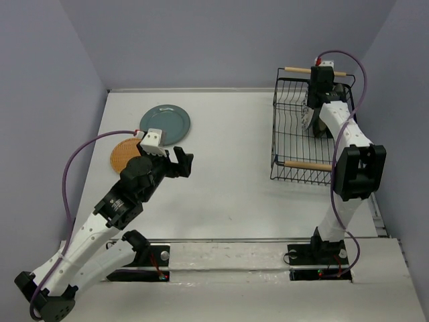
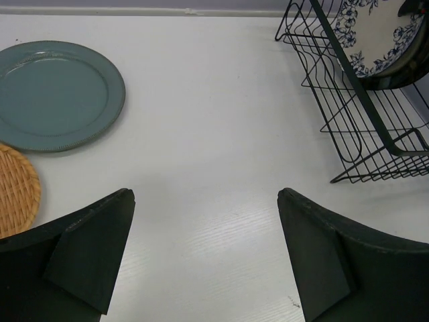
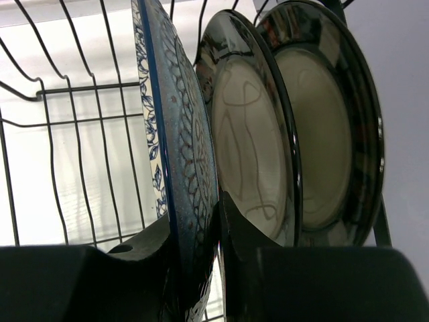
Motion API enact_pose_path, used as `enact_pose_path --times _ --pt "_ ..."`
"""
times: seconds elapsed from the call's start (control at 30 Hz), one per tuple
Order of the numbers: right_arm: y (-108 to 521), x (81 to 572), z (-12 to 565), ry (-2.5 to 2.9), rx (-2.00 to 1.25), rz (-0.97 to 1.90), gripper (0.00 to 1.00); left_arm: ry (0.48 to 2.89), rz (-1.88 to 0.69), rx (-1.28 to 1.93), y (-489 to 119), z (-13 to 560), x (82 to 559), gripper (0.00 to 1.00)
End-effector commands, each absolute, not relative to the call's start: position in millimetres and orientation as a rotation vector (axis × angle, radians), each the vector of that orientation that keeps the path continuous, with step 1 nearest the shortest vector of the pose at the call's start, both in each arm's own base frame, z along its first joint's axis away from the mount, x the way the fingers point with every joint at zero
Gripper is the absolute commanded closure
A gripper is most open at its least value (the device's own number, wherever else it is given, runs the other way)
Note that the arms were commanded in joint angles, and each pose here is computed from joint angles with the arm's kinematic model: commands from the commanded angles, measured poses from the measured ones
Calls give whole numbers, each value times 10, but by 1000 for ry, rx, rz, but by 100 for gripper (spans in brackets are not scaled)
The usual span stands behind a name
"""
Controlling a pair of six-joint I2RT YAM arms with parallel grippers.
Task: Load the plates into the dish rack
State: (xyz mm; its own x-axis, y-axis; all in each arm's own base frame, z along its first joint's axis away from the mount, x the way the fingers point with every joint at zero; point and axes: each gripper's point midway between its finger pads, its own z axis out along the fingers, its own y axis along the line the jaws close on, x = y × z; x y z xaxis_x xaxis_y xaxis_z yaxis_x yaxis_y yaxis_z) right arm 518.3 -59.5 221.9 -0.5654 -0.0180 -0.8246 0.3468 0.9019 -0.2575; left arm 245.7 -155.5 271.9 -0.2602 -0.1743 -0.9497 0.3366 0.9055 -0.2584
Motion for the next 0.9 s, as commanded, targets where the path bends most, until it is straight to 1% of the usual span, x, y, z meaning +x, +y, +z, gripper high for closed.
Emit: enact_pose_path --times 0.0,0.17,0.53,0.63,0.87 --pt "-675 5397 2658 1939 287 -485 93 1729 -479 109 -1543 2813 2489 1" --pt "-685 5383 2748 1917 289 -488 93 1734 -474 114 -1550 2796 2496 1" --pt "-755 5235 3213 1810 306 -516 93 1733 -476 112 -1552 2799 2501 1" --pt "-776 5214 3181 1822 295 -538 93 1733 -476 112 -1552 2799 2501 1" --pt "-813 5273 2868 1879 285 -555 93 1733 -476 112 -1548 2797 2496 1"
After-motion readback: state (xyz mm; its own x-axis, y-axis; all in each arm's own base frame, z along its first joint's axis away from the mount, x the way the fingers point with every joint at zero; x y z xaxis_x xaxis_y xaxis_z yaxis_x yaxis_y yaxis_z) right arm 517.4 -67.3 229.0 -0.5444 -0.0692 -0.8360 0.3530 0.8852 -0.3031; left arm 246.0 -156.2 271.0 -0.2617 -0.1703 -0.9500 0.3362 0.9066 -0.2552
